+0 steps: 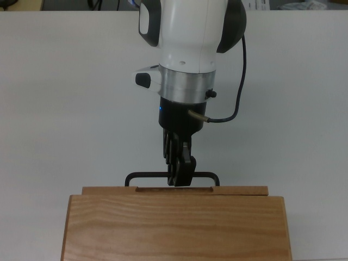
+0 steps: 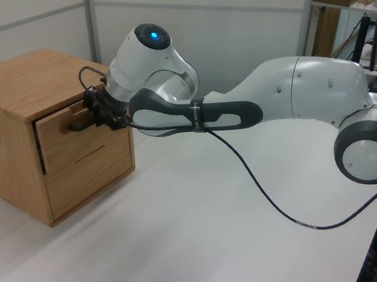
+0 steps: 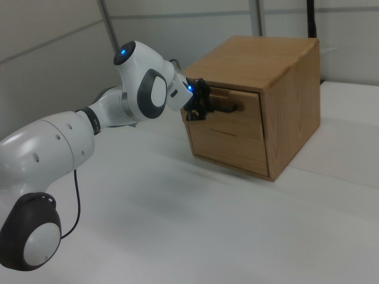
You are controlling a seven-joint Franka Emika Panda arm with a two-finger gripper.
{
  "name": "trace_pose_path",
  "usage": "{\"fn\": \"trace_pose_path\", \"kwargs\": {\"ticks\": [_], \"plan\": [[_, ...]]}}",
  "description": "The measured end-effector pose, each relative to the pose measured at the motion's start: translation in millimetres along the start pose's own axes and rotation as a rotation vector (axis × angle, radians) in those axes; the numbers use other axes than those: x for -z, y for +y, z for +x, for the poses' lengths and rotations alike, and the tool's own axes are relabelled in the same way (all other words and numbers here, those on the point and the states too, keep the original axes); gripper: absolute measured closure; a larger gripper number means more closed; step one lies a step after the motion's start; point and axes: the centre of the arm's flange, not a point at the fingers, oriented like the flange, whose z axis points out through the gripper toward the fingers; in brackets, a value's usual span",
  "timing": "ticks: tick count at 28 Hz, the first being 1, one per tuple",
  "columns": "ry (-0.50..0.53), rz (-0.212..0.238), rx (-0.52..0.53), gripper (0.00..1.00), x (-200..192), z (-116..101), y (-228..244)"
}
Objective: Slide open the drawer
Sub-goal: 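Pull the handle straight out, sliding the upper drawer out of the cabinet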
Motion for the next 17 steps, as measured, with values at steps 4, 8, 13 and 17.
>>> {"fn": "trace_pose_path", "kwargs": {"ticks": [4,8,13,17], "plan": [[-0.001,-0.013,0.004,0.91,6.9,-0.9,5.0],[-0.012,-0.032,0.005,0.91,15.9,-0.6,12.7],[-0.019,-0.060,0.006,0.91,28.0,2.5,23.2],[-0.014,-0.081,0.011,0.91,37.4,6.0,33.5]]}}
